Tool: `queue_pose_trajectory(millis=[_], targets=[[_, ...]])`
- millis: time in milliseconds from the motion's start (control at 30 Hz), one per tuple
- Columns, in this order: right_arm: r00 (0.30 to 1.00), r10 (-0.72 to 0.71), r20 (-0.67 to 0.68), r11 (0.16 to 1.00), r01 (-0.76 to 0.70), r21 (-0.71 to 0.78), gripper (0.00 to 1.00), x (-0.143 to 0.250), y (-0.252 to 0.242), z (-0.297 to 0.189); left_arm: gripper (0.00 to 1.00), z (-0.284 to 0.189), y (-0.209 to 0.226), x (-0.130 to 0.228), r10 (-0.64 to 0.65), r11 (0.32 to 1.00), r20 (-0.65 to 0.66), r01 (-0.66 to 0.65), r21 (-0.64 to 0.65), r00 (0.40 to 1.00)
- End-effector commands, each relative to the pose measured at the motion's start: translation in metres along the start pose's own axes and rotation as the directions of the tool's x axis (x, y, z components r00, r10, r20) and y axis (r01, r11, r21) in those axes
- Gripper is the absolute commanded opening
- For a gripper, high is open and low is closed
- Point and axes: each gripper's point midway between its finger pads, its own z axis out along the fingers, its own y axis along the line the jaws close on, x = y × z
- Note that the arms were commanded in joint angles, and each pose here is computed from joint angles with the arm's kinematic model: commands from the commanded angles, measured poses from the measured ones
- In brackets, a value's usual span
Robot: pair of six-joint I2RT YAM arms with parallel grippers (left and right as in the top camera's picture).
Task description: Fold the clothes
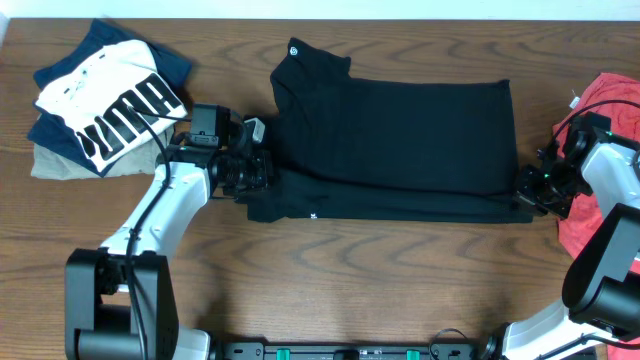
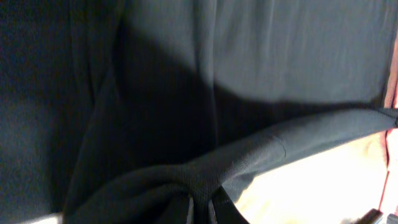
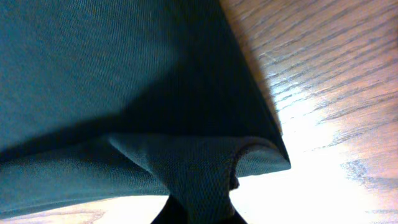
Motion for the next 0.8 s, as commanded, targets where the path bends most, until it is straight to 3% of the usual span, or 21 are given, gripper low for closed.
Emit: queue_pose_trajectory(millis=[0,167,267,300,567,767], targets=[[0.998,0.01,0.064,0.999,-0.008,-0.036,0.01,-0.014,-0.002,-0.016,0.07,0.006,0.002,-0.006,-0.001,1.0,0.017,0.001,0.001,1.0],[0.995,0.024,0.092,0.995,-0.016,-0.094,0.01,-0.022,0.002,-0.019,0.16,0.014,-0.003,-0.01,0.03,0.999,0.028,-0.03,0.011,0.999],[0.995,0.029,0.097,0.991,-0.016,-0.134,0.01,-0.024,0.006,-0.02,0.52,0.016,-0.003,-0.013,0.034,0.999,0.037,-0.035,0.012,0.999],[0.995,0.03,0.099,0.99,-0.016,-0.142,0.01,-0.025,0.007,-0.02,0.59,0.015,-0.002,-0.014,0.031,0.999,0.039,-0.031,0.009,0.999],[0.991,0.023,0.128,0.989,-0.004,-0.149,0.01,-0.032,0.009,-0.021,0.63,0.015,0.003,0.005,-0.075,0.997,-0.034,0.075,-0.003,0.997],[0.978,0.013,0.209,0.987,0.021,-0.157,0.01,-0.051,0.012,-0.025,0.63,0.014,0.005,0.009,-0.085,0.996,-0.048,0.084,-0.01,0.995]])
